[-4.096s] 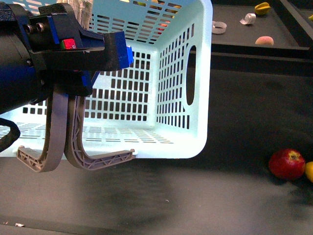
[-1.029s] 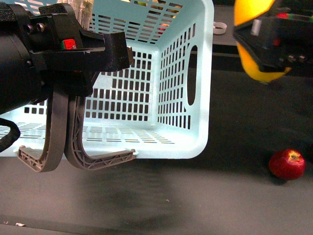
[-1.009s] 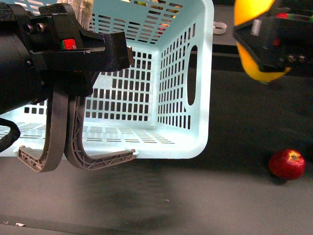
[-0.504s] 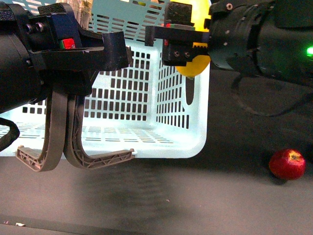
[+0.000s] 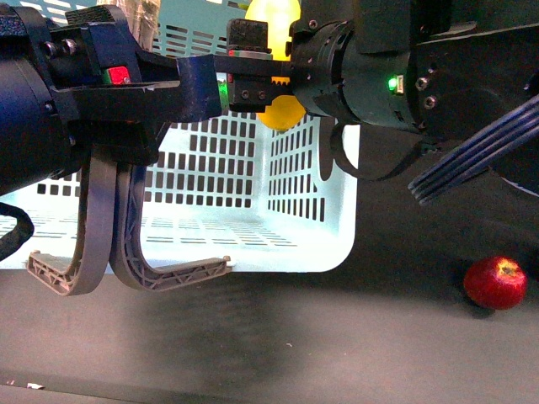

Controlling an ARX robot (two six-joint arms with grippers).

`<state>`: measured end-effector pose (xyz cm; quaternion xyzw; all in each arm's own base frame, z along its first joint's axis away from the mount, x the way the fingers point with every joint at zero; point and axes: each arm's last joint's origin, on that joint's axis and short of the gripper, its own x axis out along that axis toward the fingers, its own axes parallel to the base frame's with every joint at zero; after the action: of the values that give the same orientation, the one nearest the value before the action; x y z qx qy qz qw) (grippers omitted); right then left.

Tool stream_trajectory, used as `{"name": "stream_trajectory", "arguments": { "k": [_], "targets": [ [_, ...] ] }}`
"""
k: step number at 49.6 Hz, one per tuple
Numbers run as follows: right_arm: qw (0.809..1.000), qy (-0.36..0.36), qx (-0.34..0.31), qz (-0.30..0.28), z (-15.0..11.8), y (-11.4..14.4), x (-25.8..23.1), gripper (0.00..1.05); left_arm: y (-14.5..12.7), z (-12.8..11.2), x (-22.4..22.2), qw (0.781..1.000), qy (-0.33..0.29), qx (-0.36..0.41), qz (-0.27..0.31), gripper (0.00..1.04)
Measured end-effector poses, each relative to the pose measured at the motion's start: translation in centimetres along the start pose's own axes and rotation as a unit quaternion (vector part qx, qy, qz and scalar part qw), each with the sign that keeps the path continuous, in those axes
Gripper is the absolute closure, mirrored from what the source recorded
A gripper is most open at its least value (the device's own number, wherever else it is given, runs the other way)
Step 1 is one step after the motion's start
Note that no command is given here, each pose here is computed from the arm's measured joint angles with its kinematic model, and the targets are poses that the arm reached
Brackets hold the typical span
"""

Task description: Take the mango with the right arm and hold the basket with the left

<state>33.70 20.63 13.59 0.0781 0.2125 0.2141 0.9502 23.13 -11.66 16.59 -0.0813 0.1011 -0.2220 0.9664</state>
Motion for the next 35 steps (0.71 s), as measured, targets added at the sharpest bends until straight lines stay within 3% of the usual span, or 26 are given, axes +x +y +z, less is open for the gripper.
{"name": "stream_trajectory", "arguments": {
  "k": [11,35],
  "targets": [
    [1.000,-0.018,0.005,0.005,0.4,0.0,-0.7,0.07,0.0,0.0,0.0,1.000,0.000,0.000,0.000,0.99],
    [0.995,-0.090,0.031,-0.022,3.3,-3.4,-10.6,0.08,0.1,-0.3,-0.1,1.000,0.006,0.000,0.002,0.99]
  ]
}}
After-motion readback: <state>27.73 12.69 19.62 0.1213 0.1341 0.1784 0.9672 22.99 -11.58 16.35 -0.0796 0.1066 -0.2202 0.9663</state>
